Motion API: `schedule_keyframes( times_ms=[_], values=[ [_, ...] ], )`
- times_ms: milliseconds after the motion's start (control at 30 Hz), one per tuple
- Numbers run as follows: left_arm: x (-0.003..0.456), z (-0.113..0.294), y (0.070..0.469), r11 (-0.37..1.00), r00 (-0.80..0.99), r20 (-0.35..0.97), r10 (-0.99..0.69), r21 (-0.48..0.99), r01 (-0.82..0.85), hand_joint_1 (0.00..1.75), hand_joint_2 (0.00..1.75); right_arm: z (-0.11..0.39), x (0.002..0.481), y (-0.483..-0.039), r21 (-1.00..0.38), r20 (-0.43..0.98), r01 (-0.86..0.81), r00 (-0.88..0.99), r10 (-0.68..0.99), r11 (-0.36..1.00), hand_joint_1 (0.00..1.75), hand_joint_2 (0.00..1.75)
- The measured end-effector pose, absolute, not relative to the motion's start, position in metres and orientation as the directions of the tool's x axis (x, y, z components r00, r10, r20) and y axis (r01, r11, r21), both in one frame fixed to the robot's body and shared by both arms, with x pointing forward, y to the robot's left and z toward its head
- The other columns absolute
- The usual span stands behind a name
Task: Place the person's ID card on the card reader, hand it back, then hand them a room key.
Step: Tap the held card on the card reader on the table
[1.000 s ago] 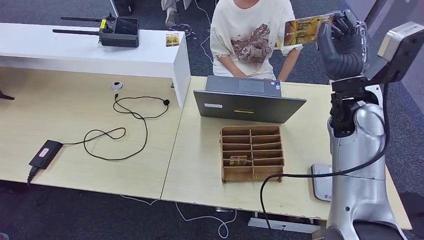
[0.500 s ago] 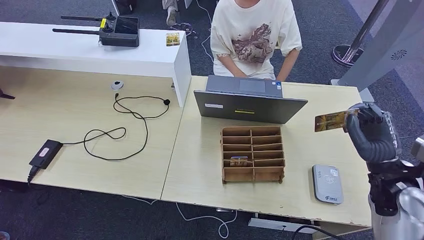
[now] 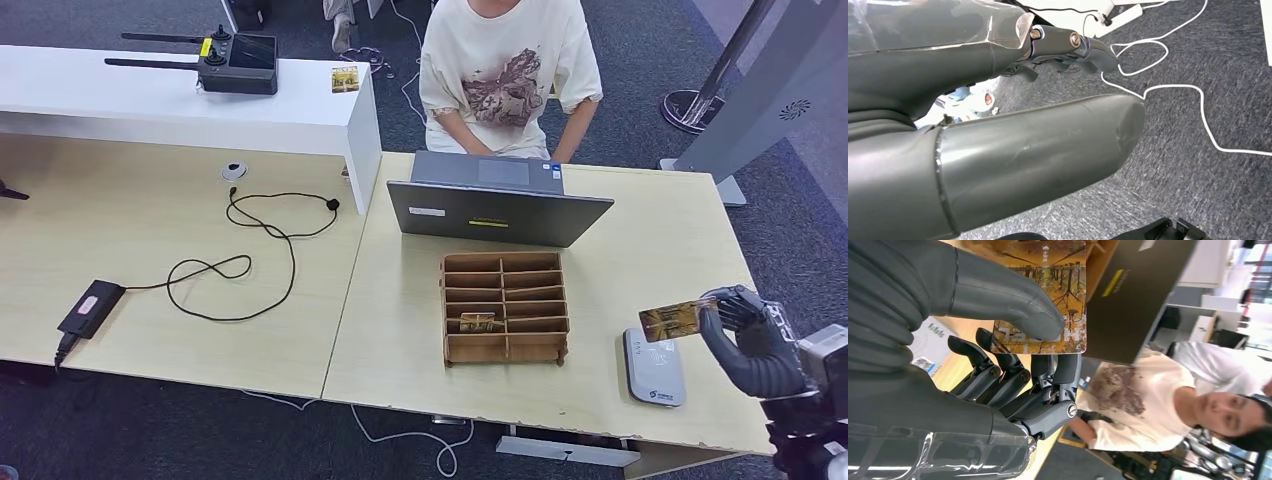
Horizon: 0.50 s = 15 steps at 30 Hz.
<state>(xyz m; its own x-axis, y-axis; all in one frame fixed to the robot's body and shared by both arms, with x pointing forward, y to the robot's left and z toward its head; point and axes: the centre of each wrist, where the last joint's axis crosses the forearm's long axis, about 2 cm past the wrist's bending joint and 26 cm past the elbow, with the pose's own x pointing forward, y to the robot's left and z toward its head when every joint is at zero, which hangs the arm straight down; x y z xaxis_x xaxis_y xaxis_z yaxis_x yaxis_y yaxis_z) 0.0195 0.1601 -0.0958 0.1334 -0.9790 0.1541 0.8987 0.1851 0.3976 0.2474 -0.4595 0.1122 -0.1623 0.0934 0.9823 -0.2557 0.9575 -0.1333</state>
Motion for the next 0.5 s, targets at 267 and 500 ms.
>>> schedule_keyframes(
  times_ms=[267, 500],
  values=[
    [0.02, -0.096, 0.16, 0.178, 0.125, 0.155, -0.98, 0.4, 0.899, 0.0, 0.0, 0.097, 0.255, -0.47, -0.132, 0.99, -0.242, -0.075, 0.117, 0.961, 1.75, 1.75],
    [0.02, -0.096, 0.16, 0.166, 0.111, 0.156, -0.981, 0.403, 0.9, 0.0, 0.0, 0.088, 0.266, -0.476, -0.117, 0.993, -0.217, -0.023, 0.115, 0.969, 1.75, 1.75]
  ],
)
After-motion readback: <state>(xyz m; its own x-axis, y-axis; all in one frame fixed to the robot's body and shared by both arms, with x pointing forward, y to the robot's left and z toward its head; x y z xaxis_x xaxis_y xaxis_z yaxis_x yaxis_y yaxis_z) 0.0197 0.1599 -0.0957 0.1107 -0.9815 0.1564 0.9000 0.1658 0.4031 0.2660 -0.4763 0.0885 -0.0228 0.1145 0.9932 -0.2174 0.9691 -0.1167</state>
